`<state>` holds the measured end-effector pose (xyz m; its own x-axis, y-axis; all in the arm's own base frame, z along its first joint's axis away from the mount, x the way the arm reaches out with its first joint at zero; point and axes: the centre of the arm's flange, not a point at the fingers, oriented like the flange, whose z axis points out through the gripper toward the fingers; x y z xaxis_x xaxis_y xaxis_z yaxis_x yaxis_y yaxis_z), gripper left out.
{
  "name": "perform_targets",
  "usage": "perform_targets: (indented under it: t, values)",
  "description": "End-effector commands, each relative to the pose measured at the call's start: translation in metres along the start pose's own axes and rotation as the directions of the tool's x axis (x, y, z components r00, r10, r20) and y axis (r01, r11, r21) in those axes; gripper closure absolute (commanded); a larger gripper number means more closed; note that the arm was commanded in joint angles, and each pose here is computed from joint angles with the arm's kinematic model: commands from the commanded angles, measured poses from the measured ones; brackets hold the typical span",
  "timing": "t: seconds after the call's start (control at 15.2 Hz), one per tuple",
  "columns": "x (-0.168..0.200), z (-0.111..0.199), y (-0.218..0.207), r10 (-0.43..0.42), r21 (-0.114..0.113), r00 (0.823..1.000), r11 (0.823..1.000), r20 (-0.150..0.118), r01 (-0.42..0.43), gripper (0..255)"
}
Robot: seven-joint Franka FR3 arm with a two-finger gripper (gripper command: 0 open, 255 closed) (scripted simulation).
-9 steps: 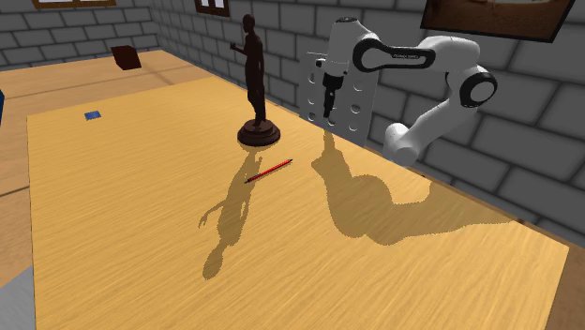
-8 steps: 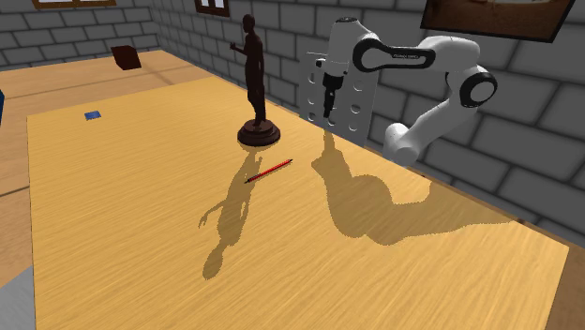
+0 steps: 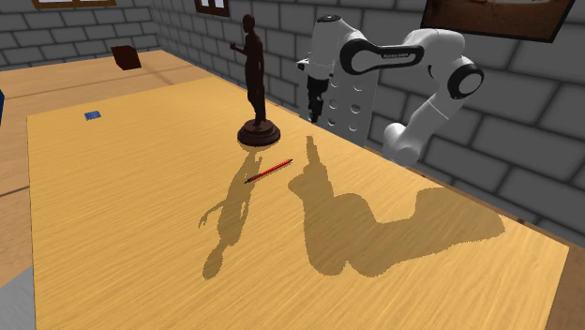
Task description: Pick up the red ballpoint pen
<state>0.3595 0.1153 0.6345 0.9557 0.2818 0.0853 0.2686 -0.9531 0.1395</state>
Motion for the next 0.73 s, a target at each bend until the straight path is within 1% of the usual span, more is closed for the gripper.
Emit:
perform_targets:
  t: [0.0,0.13,0.33,0.46,0.66]
  values:
    - [0.021,-0.004,-0.021,-0.060,-0.014,0.998,0.998,0.006,0.060,0]
    - [0.038,-0.007,-0.044,-0.118,-0.028,0.993,0.993,0.012,0.118,0]
    - [0.062,-0.011,-0.079,-0.203,-0.048,0.979,0.978,0.024,0.204,0]
    - [0.077,-0.013,-0.103,-0.259,-0.061,0.965,0.963,0.032,0.261,0]
    - [0.095,-0.015,-0.142,-0.341,-0.079,0.939,0.936,0.047,0.344,0]
